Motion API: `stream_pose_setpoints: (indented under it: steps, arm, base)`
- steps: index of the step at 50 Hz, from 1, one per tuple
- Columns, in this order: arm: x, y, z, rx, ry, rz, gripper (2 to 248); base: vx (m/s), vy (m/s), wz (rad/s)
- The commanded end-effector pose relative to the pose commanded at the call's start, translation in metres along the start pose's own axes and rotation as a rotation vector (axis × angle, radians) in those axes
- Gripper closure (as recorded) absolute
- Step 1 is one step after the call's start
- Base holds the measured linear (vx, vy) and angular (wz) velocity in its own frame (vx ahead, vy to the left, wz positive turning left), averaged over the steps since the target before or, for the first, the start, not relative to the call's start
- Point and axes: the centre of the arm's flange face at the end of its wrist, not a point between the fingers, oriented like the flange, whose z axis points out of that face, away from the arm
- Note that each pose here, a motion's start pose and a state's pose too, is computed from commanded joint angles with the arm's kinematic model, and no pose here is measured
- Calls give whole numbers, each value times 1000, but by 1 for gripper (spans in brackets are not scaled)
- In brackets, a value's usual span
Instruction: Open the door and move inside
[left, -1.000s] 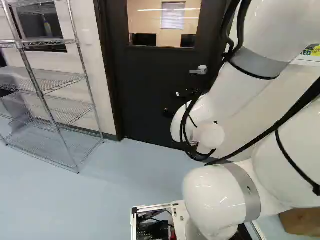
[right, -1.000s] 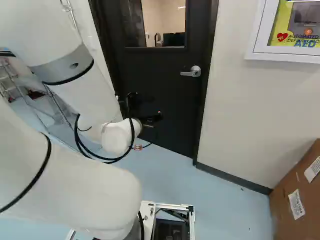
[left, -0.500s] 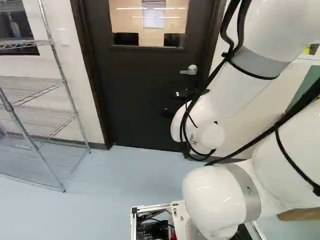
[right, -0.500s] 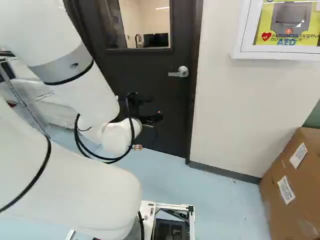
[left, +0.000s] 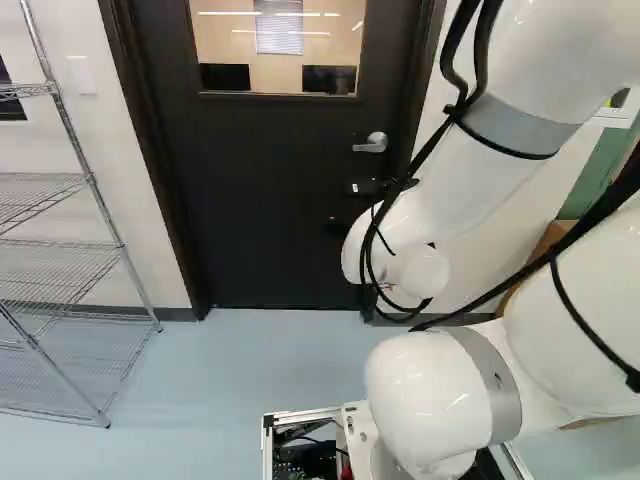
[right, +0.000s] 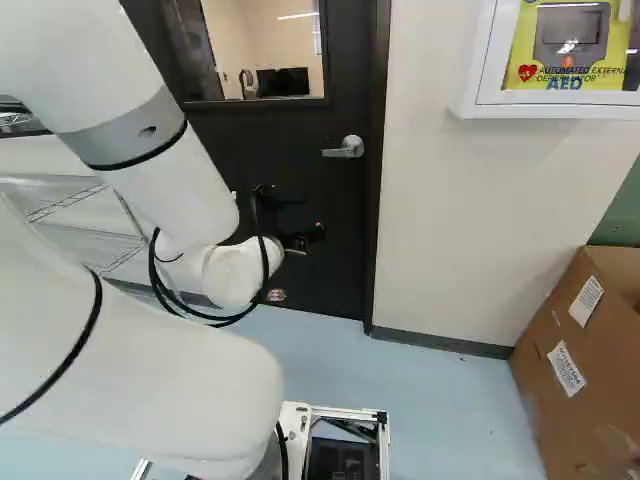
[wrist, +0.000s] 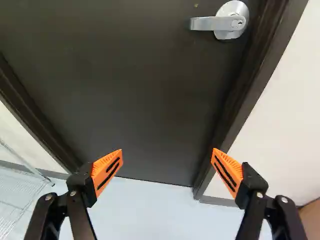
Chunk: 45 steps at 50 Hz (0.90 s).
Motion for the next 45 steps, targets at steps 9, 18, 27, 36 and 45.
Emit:
stream_pose_setpoints:
  steps: [9, 18, 27, 36, 45]
  arm:
    - [0, 0, 0, 0, 0, 0, 3]
    - [0, 0, 0, 0, 0, 0, 3]
    - [0, 0, 0, 0, 0, 0, 3]
    - [0, 0, 1, 0, 0, 0, 3]
    - [3, 0, 3, 0, 2, 0, 3]
  base:
    - [119, 97, -28]
    - [85, 65, -10]
    - [-12, 0, 4]
    - [0, 0, 0]
    - [0, 0, 0]
